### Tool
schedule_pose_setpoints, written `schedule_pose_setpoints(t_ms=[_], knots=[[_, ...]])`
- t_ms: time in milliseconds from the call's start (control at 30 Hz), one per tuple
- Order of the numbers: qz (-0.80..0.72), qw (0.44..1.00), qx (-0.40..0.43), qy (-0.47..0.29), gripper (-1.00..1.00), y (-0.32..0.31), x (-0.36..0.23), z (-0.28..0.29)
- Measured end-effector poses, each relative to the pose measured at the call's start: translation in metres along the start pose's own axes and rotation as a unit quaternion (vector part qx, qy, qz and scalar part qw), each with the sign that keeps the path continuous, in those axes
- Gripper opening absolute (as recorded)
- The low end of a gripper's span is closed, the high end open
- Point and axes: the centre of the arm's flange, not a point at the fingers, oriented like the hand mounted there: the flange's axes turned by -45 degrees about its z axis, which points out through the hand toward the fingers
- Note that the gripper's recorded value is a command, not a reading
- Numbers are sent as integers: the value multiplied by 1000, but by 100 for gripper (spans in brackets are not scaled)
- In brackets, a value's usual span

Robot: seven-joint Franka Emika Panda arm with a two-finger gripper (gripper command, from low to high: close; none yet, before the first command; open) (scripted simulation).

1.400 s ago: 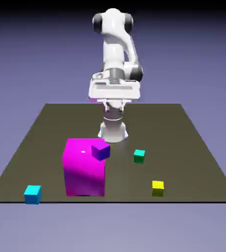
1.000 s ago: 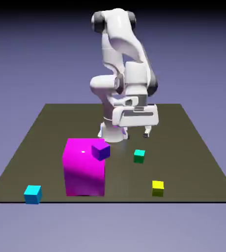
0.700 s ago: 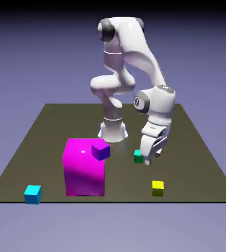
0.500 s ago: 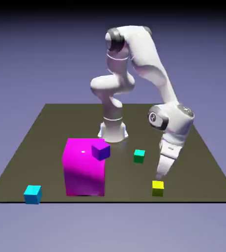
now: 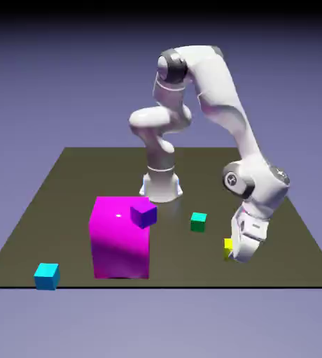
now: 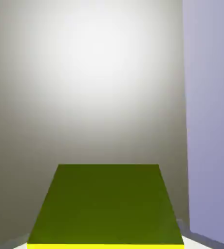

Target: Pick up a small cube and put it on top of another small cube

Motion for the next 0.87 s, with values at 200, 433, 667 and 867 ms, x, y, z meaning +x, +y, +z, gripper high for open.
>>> schedule_pose_setpoints(t_ms=[200, 433, 667, 867], knots=[[72, 997, 25, 1, -100, -60, -36, -10], [155, 986, 58, 0, -100, -132, -81, -6], [200, 977, 79, -2, -100, -172, -102, 27], [199, 977, 78, -2, 100, -179, -97, 71]])
